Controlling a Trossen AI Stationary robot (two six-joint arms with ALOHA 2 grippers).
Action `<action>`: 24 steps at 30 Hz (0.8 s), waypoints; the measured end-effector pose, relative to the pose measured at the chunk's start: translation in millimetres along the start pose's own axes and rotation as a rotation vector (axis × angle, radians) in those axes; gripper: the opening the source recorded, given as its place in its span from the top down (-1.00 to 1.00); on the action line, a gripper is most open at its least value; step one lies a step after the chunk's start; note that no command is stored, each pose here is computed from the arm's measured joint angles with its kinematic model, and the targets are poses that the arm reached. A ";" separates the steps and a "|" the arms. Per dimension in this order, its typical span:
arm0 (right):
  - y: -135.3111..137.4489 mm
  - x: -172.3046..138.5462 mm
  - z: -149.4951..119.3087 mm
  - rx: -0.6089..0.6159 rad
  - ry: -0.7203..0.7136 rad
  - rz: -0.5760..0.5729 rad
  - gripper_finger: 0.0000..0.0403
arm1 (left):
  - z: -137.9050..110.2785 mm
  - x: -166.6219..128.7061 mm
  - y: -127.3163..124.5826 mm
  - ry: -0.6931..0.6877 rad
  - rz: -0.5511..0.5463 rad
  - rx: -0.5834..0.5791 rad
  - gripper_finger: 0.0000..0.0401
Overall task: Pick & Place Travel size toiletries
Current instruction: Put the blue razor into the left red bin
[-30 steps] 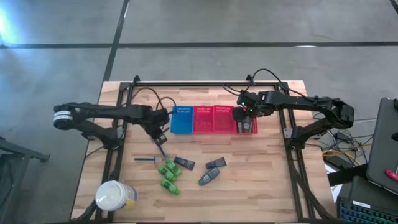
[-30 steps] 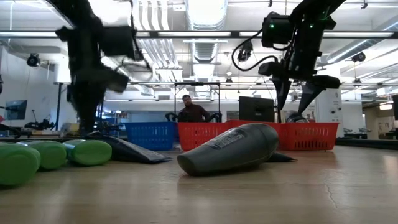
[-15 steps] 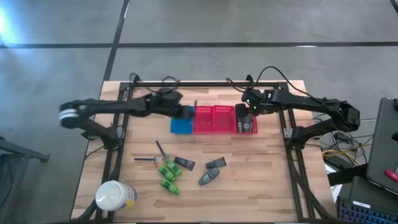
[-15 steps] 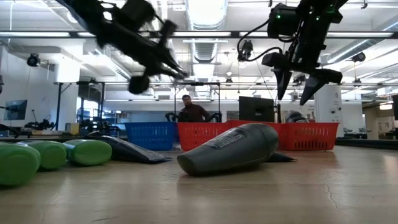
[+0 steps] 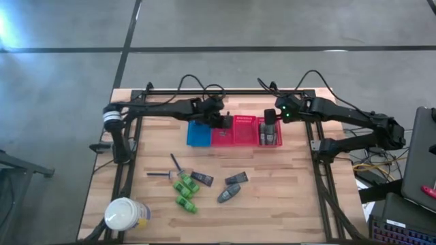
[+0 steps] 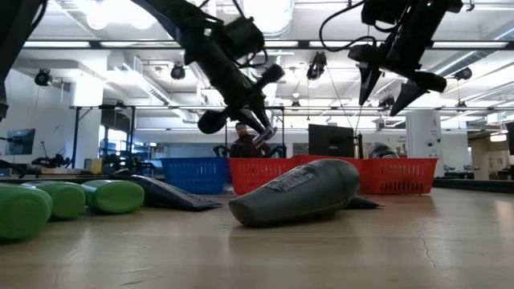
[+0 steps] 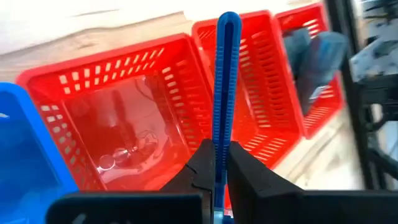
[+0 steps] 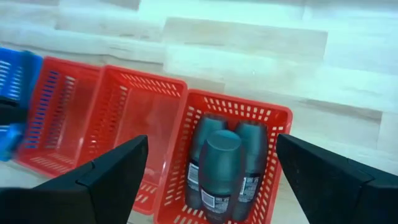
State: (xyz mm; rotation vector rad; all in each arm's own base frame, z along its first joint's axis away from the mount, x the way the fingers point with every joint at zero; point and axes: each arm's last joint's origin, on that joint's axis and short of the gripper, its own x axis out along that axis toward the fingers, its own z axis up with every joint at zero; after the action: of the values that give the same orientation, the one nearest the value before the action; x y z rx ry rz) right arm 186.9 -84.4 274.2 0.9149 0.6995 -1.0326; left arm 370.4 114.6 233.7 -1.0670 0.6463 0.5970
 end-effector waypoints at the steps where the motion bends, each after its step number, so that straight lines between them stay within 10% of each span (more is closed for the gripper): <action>1: -0.7 -2.2 0.2 -0.002 -0.006 0.007 -0.77 | 0.5 4.0 0.0 0.011 0.019 -0.002 0.88; 12: -4.1 -10.8 1.2 -0.063 -0.051 0.024 -0.73 | -8.1 37.4 12.4 0.042 0.137 -0.057 0.78; 21: -3.4 -8.3 0.9 -0.094 -0.045 0.017 -0.64 | -10.9 34.0 7.8 0.057 0.117 -0.059 0.23; 24: -3.4 -8.3 0.9 -0.095 -0.045 0.017 -0.61 | -12.7 22.8 -0.2 0.166 0.030 0.106 0.08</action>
State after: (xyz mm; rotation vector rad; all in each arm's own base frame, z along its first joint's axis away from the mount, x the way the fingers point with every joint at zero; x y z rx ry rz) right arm 180.8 -82.6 280.6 0.8120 0.6958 -0.9943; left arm 383.5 105.8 212.9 -1.0155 0.8306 0.4974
